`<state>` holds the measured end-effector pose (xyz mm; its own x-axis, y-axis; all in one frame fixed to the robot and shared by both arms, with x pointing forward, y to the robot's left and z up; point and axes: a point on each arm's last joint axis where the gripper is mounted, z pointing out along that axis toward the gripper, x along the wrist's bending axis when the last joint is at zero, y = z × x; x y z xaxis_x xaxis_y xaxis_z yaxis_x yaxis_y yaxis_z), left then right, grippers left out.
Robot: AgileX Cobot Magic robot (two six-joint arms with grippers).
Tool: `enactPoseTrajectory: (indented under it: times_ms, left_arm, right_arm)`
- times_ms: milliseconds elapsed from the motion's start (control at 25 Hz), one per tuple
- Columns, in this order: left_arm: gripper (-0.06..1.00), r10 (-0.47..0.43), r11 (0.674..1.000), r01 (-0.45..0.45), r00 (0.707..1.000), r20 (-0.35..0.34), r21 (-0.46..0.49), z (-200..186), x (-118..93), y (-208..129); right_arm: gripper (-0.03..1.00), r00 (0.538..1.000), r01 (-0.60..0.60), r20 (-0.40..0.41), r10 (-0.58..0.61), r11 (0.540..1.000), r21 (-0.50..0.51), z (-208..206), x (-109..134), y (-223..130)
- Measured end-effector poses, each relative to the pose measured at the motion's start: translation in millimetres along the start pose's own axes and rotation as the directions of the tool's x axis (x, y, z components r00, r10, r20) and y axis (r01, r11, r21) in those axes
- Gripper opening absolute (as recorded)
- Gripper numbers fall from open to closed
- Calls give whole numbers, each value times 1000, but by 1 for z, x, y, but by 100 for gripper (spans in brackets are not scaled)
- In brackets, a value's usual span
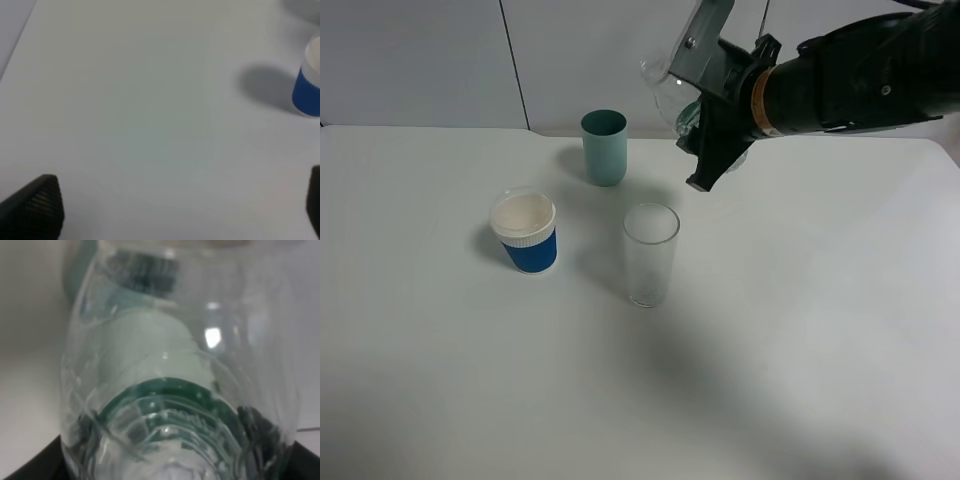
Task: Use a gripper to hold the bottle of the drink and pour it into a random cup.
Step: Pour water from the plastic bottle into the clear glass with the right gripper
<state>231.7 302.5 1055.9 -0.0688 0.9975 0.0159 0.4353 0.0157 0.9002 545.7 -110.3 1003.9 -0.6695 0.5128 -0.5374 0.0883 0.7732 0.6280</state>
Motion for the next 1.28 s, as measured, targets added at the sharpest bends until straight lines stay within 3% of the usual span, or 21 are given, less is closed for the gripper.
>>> enactPoseTrajectory:
  times_ms: [280,480,800,1040,1280]
  left_arm:
    - [98,0,1000,0,1000,0,0,0,0,0]
    - [98,0,1000,0,1000,0,0,0,0,0]
    - [98,0,1000,0,1000,0,0,0,0,0]
    - [98,1,1000,-1,1000,-2,0,0,0,0]
    - [98,0,1000,0,1000,-1,0,0,0,0]
  right_arm:
    - [55,982,188,11,-188,982,5,3,1,-1]
    - [55,931,364,-8,-364,930,-48,2,10,7]
    - [55,909,412,-26,-415,908,-77,2,13,9]
    - [55,876,455,-108,-471,879,-140,3,21,-2]
    - [55,863,479,-108,-494,866,-144,3,17,-6]
